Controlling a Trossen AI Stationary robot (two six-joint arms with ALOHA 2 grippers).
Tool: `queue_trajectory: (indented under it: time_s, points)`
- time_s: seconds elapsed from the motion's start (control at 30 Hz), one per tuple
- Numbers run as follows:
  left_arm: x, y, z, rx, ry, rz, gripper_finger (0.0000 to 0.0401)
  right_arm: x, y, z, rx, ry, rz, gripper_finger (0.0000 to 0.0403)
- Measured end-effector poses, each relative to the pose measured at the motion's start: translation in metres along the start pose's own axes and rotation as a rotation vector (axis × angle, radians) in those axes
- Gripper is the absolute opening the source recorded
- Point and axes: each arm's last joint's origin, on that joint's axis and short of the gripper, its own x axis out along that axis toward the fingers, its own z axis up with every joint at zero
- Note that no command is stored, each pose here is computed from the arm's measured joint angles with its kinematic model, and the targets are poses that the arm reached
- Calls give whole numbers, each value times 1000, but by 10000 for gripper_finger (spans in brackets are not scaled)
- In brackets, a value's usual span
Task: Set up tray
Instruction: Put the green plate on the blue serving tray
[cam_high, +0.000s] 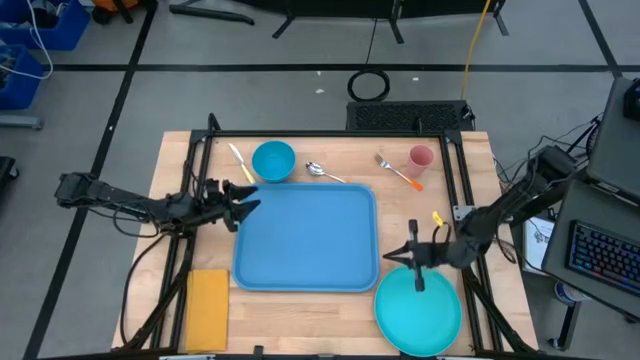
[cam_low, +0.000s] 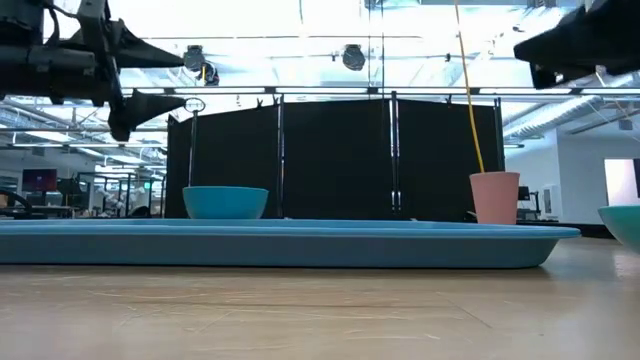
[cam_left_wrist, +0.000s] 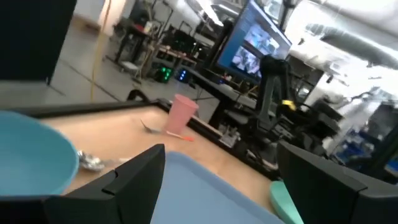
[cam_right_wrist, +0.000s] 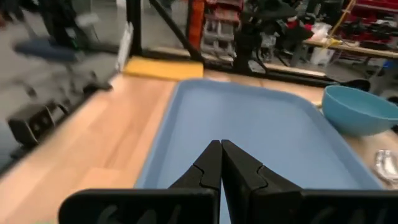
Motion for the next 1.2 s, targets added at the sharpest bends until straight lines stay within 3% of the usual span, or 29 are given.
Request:
queue_trajectory:
  time_s: [0.13,0.3,0.47,0.67,0.97,1.2]
  points:
    - [0,2,-4,-4,40,9,310,8,14,14,-46,156,-39,0]
    - [0,1,-5,-5,55,-10,310,15,24,37,8,344,-45,0]
    - [0,-2,-4,46,77,-95,302,24,38,63,96,451,71,0]
    - [-1,-4,-5,45,104,-149,220,33,61,74,195,572,198,0]
    - [-2,-8,-6,71,158,-286,14,35,80,60,410,755,195,0]
    - [-3,-8,-12,51,232,-309,36,42,89,47,636,919,193,0]
